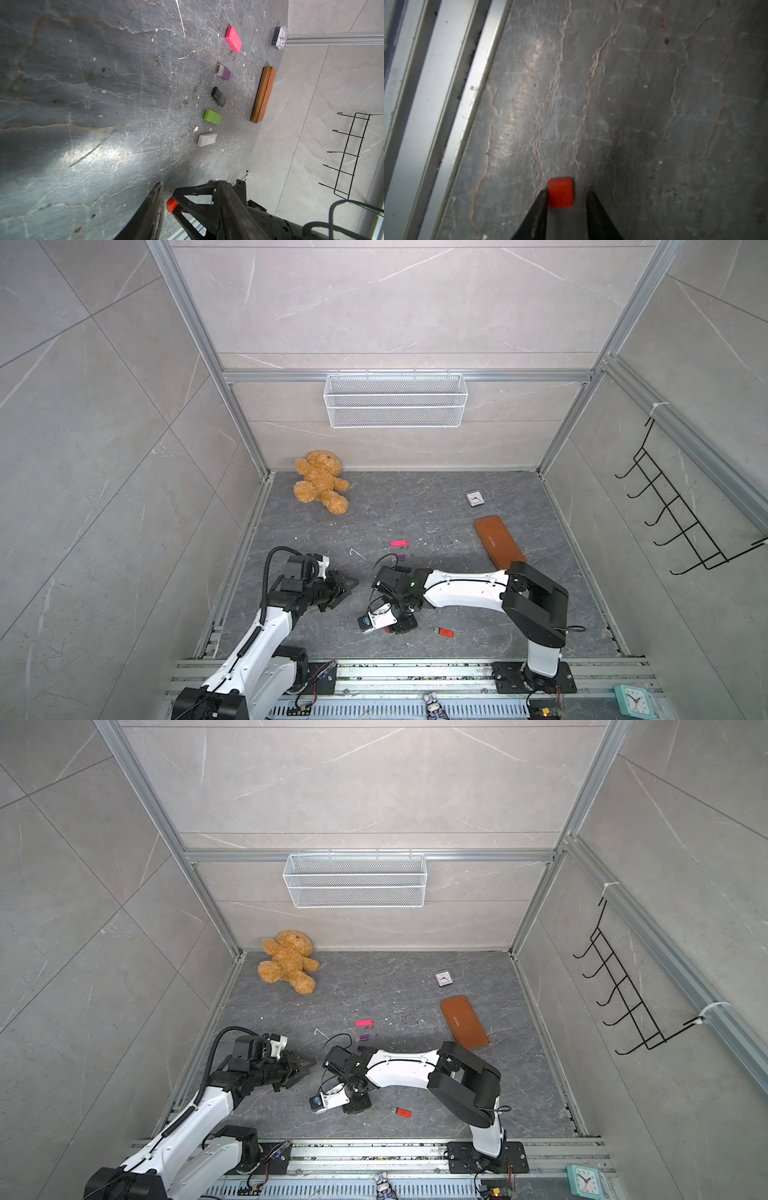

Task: Close the usb drive cover
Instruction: Pick up the cover from the center of the board.

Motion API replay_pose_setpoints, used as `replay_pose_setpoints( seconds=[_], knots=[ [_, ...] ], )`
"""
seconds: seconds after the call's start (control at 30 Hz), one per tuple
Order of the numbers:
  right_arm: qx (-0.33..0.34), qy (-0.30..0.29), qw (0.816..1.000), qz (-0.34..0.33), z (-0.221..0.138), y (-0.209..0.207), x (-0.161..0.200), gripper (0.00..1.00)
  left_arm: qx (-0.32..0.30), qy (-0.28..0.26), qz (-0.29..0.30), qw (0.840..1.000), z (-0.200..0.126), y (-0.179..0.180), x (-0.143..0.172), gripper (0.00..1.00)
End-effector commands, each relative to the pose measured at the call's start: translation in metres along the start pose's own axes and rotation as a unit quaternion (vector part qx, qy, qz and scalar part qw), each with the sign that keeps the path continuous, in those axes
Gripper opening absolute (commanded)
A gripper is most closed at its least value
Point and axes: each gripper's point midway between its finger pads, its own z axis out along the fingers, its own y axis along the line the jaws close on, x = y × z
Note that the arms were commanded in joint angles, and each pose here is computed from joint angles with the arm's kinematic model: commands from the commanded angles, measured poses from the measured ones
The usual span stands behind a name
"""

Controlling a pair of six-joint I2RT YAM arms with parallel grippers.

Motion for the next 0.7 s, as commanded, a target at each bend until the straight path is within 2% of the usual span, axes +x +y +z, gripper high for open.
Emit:
replay_pose_setpoints(
  seconds=[0.0, 0.3, 0.67],
  knots=[
    [-0.020, 0.019, 1.000, -0.004, 0.003, 0.006, 0.004, 0.32, 0.014, -0.002, 0.003, 1.000, -0.002, -0.006, 0.000, 0.46],
    [-0.029, 0.033, 0.999, -0.005, 0.004, 0.006, 0.006, 0.27, 0.014, -0.002, 0.003, 1.000, -0.002, -0.006, 0.000, 0.46],
    [-0.013, 0.036, 0.999, 0.028, 0.007, -0.006, 0.003, 0.24, 0.015, -0.003, 0.006, 1.000, -0.002, -0.008, -0.002, 0.46]
  ],
)
